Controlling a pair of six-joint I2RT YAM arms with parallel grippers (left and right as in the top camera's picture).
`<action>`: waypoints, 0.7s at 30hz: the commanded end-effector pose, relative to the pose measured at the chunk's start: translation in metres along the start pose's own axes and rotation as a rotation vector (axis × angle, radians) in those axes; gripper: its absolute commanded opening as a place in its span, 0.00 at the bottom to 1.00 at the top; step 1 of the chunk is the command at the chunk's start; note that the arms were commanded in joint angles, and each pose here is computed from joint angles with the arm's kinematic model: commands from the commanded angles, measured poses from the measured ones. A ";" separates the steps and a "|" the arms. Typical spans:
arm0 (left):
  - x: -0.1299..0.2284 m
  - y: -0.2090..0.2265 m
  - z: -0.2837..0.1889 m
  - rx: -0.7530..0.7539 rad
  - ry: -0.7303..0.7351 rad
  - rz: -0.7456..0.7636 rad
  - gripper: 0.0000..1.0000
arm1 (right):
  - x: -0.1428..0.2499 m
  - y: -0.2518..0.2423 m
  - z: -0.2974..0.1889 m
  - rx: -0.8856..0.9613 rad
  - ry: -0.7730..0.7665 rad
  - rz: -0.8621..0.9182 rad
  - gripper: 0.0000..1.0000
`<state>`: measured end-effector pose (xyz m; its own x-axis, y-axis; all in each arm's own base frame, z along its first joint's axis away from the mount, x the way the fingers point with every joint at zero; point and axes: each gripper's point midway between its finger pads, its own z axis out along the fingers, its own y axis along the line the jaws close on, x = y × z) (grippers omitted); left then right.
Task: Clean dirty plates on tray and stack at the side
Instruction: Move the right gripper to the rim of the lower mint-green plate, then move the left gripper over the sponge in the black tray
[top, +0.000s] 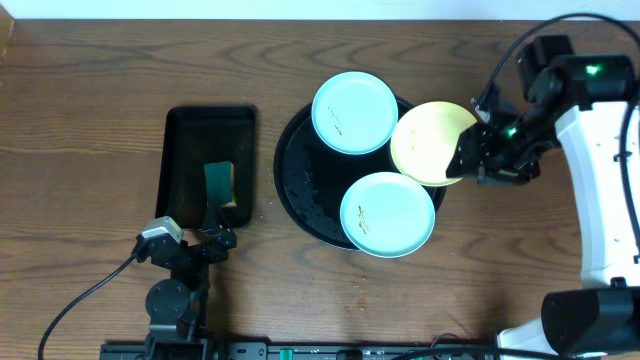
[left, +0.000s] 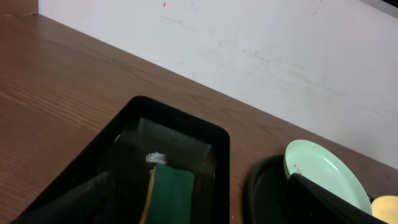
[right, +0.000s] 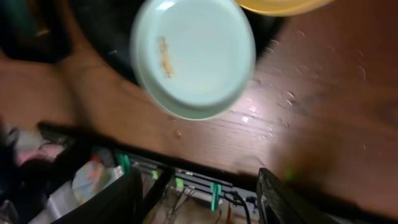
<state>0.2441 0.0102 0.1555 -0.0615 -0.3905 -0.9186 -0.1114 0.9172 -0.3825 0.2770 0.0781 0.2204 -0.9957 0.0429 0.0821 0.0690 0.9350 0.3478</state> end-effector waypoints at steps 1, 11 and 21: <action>0.014 0.011 0.001 -0.039 0.034 0.011 0.88 | 0.017 -0.029 0.004 0.227 -0.026 0.157 0.56; -0.070 -0.040 -0.042 0.010 0.191 -0.007 0.88 | 0.029 -0.056 0.078 0.303 -0.090 0.165 0.70; -0.147 -0.105 -0.050 0.033 0.716 0.183 0.88 | 0.016 -0.061 0.117 0.259 -0.134 0.146 0.75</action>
<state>0.1942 -0.0241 0.3235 -0.6296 -0.2469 -0.7367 -0.0619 0.9611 -0.2692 0.2550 0.0607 0.0994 -0.9777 0.2081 -0.0287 0.2049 0.9748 0.0882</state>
